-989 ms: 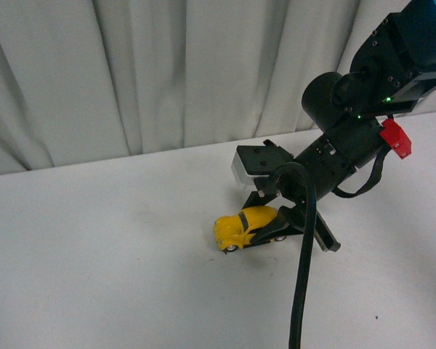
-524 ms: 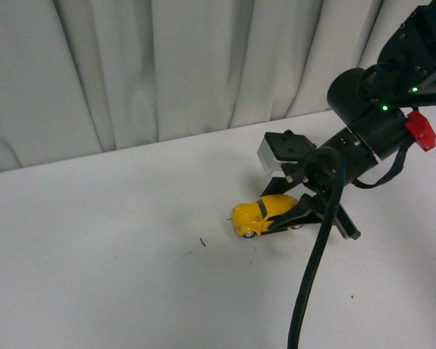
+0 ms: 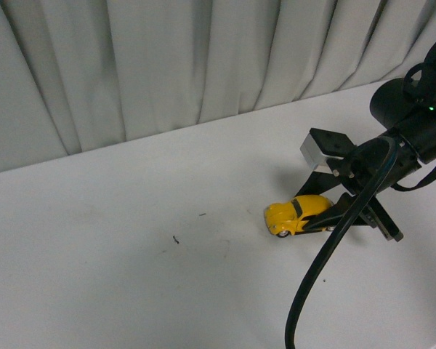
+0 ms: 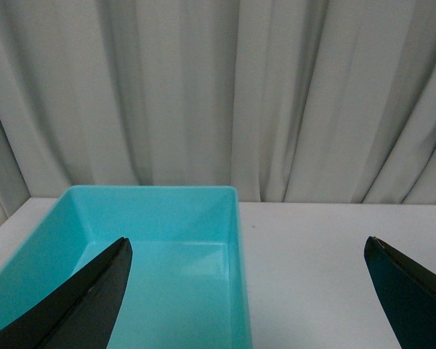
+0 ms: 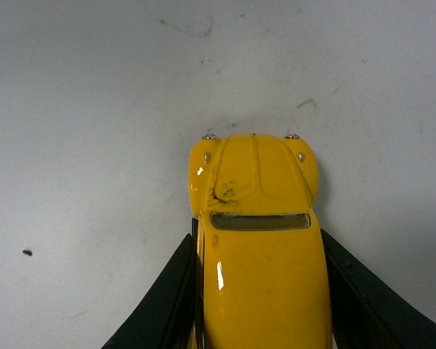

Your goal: Wind up and store yellow beetle toy

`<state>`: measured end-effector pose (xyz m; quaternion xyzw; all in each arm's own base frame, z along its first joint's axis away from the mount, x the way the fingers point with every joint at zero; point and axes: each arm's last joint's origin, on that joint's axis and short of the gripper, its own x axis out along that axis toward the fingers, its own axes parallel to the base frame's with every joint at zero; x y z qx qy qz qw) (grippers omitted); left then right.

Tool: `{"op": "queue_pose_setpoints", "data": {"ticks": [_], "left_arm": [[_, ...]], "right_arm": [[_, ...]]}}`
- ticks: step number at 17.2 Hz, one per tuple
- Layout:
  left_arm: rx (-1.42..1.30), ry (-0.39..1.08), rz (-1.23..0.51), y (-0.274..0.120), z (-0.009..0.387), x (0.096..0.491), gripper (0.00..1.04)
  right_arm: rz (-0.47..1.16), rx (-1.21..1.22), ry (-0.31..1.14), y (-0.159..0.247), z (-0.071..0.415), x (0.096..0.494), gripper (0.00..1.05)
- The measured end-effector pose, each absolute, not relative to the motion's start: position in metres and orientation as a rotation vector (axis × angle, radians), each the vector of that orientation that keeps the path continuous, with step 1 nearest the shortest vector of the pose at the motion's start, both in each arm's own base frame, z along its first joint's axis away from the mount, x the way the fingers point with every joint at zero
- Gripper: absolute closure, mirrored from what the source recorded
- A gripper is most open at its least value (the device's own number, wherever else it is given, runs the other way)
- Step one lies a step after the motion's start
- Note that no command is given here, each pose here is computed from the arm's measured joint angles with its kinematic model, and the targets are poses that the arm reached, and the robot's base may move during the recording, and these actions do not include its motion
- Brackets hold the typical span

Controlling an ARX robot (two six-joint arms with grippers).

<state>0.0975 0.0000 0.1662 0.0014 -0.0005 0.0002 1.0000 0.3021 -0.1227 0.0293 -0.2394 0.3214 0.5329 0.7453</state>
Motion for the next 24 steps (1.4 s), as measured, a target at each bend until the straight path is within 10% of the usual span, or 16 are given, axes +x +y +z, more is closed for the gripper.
{"op": "queue_pose_setpoints", "data": {"ticks": [6,14,24], "left_arm": [[0.003,-0.001,0.001,0.0,0.1662,0.0975,0.07],[0.003,-0.001,0.0,0.0,0.1662,0.0975,0.07],[0.003,-0.001,0.0,0.0,0.1662,0.0975,0.07]], "right_arm": [[1.171,-0.506,0.726,-0.1289,0.0326,0.3009,0.63],[1.21,-0.527,0.767,-0.126,0.0287,0.2967,0.05],[1.211,-0.571,0.751,-0.1231,0.0321,0.297,0.07]]}}
